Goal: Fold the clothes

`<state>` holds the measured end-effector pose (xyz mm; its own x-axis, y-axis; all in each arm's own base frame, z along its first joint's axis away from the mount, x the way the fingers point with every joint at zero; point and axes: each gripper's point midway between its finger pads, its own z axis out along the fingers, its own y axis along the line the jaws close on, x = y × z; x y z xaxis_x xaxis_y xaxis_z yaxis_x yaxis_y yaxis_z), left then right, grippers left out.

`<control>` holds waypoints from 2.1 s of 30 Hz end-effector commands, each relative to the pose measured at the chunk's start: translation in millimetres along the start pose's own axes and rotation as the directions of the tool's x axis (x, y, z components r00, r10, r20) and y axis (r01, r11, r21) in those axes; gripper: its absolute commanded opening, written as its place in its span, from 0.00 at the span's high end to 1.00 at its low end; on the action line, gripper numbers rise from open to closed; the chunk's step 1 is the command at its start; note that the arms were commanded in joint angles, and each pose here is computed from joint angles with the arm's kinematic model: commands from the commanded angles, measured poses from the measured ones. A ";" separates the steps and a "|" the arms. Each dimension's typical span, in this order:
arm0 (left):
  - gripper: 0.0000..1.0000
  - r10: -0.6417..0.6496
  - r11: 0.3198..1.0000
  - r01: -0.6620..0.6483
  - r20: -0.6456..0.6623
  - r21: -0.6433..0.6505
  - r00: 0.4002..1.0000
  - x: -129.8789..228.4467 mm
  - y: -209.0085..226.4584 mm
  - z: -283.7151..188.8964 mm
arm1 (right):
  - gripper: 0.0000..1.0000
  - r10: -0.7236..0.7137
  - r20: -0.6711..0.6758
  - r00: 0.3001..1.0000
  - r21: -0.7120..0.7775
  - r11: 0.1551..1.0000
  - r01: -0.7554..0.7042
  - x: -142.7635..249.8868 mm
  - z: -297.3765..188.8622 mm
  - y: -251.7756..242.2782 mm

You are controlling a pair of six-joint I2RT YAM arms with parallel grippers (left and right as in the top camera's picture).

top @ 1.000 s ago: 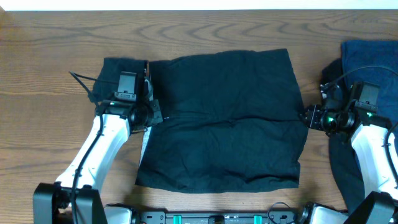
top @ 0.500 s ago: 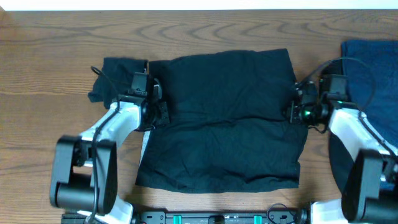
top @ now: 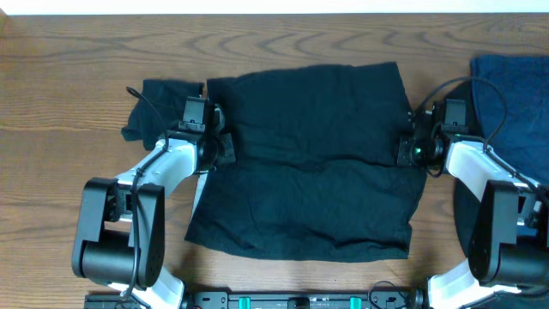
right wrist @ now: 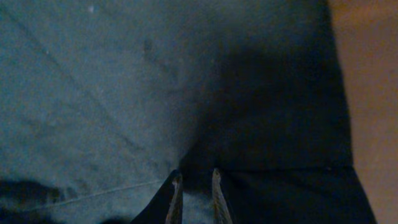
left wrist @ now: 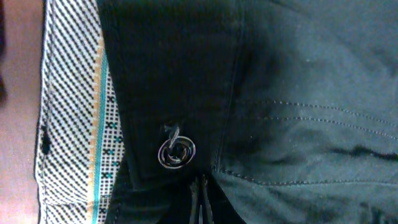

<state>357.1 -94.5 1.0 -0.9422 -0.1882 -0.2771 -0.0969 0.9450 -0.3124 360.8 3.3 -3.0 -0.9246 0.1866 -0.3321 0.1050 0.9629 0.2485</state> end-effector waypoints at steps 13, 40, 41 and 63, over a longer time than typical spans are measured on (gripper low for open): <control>0.94 0.130 0.991 -0.132 0.201 -0.006 0.971 -51.2 -9.7 -3.9 | 0.69 -0.003 0.176 0.984 0.034 0.999 -0.003 -40.9 15.3 -8.2; 0.94 -0.017 0.998 0.013 -0.085 -0.055 0.996 51.5 -19.9 -94.4 | 0.28 0.379 0.039 0.925 0.132 0.915 -0.381 56.0 -118.3 -35.2; 0.94 -0.009 0.998 0.003 -0.106 -0.059 0.994 55.4 -21.2 -89.2 | 0.28 0.386 0.020 0.922 0.101 0.917 -0.386 55.9 -113.3 -34.2; 0.94 0.017 0.983 -0.073 -0.316 -0.166 0.949 91.6 -0.9 -32.7 | 0.78 0.485 -0.154 0.861 -0.260 0.821 -0.509 47.7 -53.7 -53.8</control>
<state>262.4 -107.4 8.5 -0.9953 -0.0955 0.0165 -0.0969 0.9836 -0.1523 286.6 -50.9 8.1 -0.7936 0.6084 0.0002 0.5020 0.6547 0.5651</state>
